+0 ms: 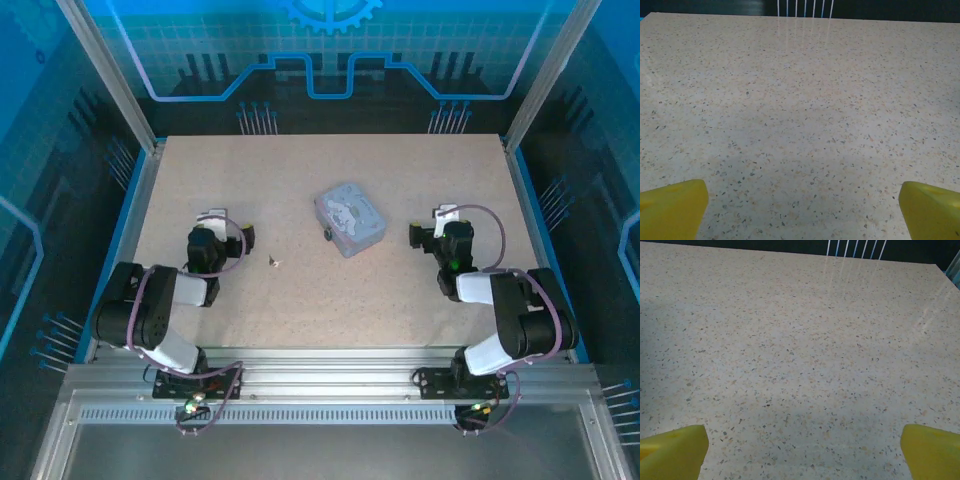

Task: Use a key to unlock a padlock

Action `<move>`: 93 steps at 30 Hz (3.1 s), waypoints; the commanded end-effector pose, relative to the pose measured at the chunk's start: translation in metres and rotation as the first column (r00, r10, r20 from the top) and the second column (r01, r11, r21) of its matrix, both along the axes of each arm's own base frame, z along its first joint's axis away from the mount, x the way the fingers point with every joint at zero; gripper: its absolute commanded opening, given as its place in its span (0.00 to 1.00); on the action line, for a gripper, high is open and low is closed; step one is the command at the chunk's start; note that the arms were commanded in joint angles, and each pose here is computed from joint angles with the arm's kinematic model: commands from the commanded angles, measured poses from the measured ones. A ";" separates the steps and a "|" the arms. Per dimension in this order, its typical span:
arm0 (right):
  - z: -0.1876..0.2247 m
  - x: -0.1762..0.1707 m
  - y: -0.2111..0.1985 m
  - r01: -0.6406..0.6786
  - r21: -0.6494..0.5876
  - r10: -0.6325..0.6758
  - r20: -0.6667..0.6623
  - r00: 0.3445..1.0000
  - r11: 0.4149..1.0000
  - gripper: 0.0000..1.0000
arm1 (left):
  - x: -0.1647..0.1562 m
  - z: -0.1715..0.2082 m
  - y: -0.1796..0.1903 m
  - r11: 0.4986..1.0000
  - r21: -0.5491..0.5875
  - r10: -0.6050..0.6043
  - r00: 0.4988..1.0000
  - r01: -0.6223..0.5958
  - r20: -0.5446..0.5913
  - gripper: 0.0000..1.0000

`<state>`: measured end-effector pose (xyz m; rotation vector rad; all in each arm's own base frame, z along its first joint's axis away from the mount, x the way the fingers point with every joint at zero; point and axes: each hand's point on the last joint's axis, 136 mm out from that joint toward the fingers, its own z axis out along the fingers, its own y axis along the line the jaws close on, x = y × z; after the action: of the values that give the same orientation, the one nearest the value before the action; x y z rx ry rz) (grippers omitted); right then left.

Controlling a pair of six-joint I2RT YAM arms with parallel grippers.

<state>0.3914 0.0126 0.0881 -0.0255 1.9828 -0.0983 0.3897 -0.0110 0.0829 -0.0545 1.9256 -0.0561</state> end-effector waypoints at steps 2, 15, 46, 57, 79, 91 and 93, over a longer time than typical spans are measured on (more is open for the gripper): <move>0.008 0.004 -0.003 0.004 -0.003 -0.004 0.032 0.999 1.000 1.00 | 0.006 0.014 -0.002 1.000 0.017 -0.025 0.999 0.025 0.038 0.99; 0.009 0.004 -0.003 0.004 -0.003 -0.004 0.033 0.999 1.000 1.00 | 0.006 0.013 -0.002 1.000 0.018 -0.023 0.999 0.022 0.037 0.99; 0.033 -0.004 -0.008 0.036 0.023 -0.035 -0.010 0.999 0.999 1.00 | 0.007 0.042 0.010 0.999 0.001 0.038 0.999 -0.038 -0.002 0.99; 0.099 -0.025 0.019 -0.057 0.258 0.047 0.043 0.998 0.965 1.00 | 0.006 0.100 0.002 0.909 -0.384 0.125 0.985 -0.160 -0.116 0.99; 0.073 -0.122 0.075 0.055 0.696 0.246 -0.324 0.913 0.716 1.00 | 0.078 0.079 -0.201 0.826 -0.498 -0.471 0.809 0.263 -0.353 0.99; 0.043 -0.143 0.104 0.045 0.686 0.315 -0.391 0.865 0.726 1.00 | 0.118 0.027 -0.255 0.823 -0.496 -0.530 0.687 0.275 -0.497 0.94; 0.038 -0.144 0.103 0.055 0.681 0.310 -0.402 0.862 0.730 1.00 | 0.113 0.021 -0.264 0.815 -0.496 -0.553 0.657 0.300 -0.512 0.91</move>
<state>0.2526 0.1146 0.1320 0.2997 2.3921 0.8114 0.5217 -0.2561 0.1100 0.0703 2.4791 -0.7983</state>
